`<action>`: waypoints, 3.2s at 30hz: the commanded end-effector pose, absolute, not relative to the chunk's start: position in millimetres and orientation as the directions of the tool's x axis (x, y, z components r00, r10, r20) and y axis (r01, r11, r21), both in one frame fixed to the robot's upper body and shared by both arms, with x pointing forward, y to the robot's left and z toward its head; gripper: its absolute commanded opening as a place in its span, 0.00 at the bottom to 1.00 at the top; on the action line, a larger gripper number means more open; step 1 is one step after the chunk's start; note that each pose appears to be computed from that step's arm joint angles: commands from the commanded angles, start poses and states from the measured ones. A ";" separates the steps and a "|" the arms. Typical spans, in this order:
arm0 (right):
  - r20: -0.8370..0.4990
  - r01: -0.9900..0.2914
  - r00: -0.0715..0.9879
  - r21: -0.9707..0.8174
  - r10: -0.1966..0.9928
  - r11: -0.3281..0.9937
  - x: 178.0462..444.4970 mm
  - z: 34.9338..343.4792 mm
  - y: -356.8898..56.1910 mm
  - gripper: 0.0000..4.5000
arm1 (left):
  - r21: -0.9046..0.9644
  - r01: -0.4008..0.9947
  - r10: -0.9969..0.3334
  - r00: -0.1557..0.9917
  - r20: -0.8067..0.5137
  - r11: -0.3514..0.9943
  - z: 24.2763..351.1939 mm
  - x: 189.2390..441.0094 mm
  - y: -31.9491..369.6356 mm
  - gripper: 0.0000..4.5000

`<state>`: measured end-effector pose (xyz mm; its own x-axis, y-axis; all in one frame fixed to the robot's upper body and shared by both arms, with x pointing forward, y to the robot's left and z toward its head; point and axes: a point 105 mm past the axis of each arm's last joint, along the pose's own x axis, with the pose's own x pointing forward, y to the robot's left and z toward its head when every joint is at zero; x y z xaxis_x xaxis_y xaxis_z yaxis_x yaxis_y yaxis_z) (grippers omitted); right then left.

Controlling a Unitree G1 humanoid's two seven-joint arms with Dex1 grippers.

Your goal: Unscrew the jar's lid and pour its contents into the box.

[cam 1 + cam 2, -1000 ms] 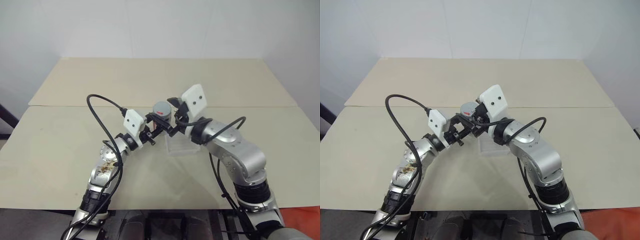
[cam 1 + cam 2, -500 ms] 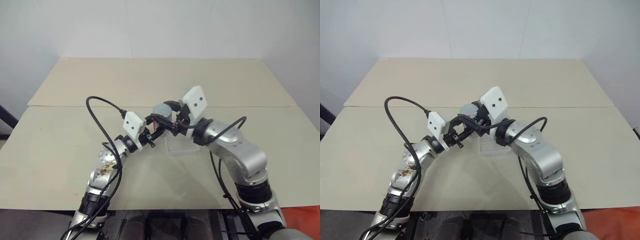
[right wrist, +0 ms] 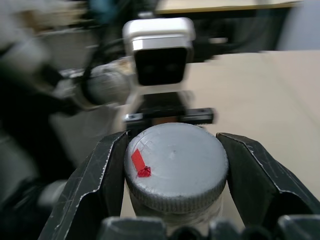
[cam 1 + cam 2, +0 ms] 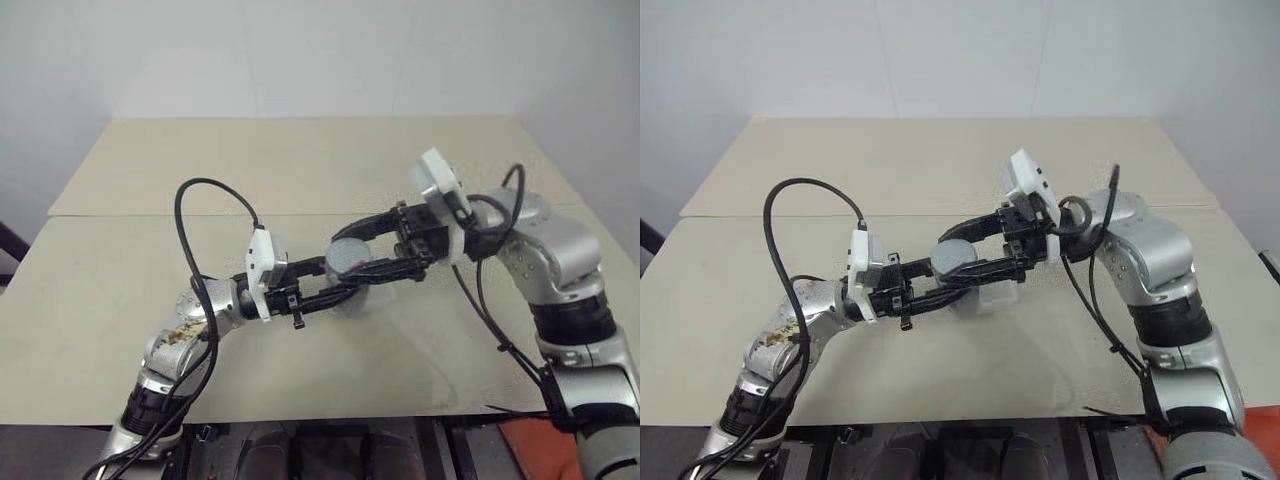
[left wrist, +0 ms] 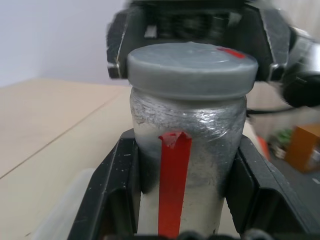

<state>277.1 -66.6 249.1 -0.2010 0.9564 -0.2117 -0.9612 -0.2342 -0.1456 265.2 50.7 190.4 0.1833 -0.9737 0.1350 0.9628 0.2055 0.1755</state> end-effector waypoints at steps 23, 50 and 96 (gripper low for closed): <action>-0.007 -0.894 0.242 -0.390 0.970 0.221 272.4 272.0 -98.4 0.99 | 0.258 0.852 -0.888 0.416 0.197 0.456 192.4 302.3 63.0 0.42; 0.240 -0.619 0.714 -0.223 0.658 0.753 295.8 239.6 -33.6 0.99 | 0.251 0.727 -0.769 0.591 0.246 0.639 191.7 326.4 60.3 0.42; -0.243 -0.949 -0.227 -0.162 0.943 -0.271 266.8 220.6 -77.5 0.62 | 0.325 0.928 -0.976 0.130 0.172 0.181 214.0 259.7 58.3 0.42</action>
<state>269.7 -69.6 233.8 -0.1249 0.9743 -0.1873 -0.9579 -0.1676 -0.2330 264.2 52.4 183.8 0.1509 -0.9840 0.0945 0.9574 0.1693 0.2341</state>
